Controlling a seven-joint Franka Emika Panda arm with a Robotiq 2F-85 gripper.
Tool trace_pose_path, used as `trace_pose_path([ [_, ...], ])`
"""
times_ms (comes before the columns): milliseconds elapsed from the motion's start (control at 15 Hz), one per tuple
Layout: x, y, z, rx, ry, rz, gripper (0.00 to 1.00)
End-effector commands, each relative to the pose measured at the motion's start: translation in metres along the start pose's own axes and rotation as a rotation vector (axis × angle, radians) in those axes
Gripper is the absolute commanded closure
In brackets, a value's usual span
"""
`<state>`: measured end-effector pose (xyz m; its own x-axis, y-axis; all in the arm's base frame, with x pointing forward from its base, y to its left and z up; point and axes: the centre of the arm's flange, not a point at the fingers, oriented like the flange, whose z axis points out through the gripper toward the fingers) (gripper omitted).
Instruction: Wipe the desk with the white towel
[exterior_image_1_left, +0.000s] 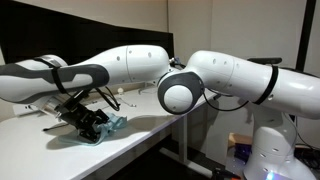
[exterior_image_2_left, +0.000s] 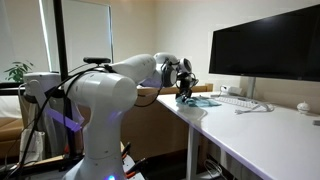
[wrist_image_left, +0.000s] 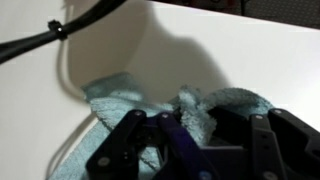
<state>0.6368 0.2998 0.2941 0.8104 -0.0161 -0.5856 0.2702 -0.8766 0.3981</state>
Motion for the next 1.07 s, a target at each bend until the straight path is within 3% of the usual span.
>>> trace_pose_path([
  [0, 0.036, -0.072, 0.013, 0.000, 0.019, -0.177, 0.93],
  [400, 0.041, -0.103, -0.007, -0.037, 0.030, -0.422, 0.93],
  [1000, 0.061, -0.059, -0.002, -0.005, -0.006, -0.381, 0.93],
])
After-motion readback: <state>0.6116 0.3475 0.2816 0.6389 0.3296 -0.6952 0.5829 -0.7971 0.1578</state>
